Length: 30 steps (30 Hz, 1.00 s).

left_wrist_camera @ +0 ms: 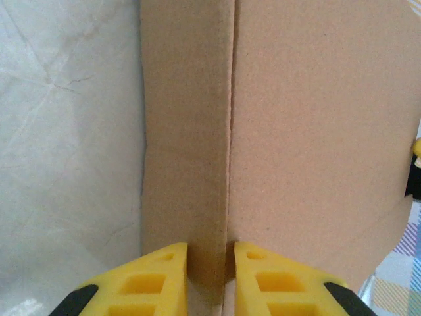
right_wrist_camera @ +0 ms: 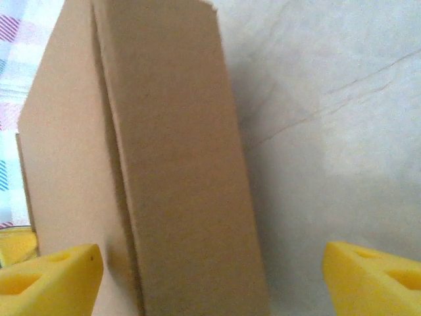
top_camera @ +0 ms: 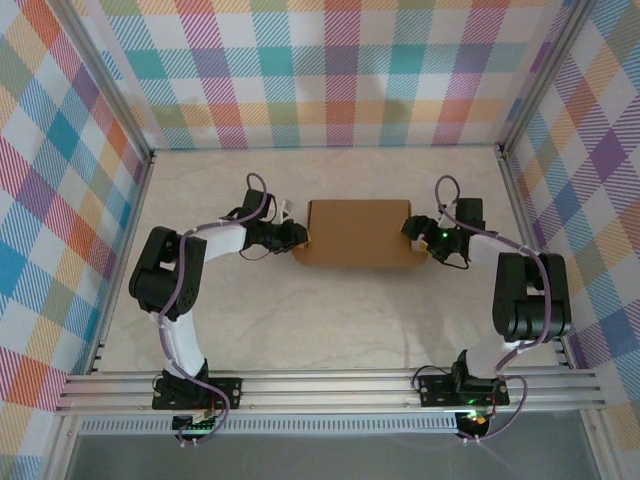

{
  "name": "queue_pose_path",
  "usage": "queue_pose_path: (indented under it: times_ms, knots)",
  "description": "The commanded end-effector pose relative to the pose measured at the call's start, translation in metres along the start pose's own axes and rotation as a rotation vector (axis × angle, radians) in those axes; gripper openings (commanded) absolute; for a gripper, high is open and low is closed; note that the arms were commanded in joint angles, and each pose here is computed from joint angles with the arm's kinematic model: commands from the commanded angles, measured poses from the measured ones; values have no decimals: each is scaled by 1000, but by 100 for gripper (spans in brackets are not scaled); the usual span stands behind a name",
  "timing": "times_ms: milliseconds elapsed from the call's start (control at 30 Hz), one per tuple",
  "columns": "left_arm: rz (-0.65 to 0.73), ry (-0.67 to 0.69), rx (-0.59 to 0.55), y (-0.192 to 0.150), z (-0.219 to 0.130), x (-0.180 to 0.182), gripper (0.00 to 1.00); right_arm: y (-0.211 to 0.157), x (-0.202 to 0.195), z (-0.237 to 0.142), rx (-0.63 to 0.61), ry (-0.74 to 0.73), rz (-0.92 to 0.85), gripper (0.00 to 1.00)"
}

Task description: Fold the paper box

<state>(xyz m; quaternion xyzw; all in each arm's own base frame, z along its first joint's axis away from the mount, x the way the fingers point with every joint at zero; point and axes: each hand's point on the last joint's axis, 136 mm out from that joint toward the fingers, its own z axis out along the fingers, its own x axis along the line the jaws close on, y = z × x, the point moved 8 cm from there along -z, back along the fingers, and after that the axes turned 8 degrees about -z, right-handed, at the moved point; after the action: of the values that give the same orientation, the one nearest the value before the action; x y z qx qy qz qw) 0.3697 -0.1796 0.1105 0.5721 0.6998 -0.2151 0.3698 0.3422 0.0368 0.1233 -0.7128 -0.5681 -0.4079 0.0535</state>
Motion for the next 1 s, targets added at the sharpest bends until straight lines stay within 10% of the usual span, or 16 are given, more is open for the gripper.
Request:
queue_pose_path:
  times_ms: [0,433,667,967]
  knots:
    - [-97,143,114,-18,18,54,20,7,1,-10,-27,83,-11,89]
    - [-130,122,180,-11,28,72,22,9,6,15,102,438,-30,87]
    - [-128,128,173,-8,28,72,27,9,14,11,110,539,-2,55]
    - [4,100,-47,11,-3,38,59,12,21,3,93,538,45,48]
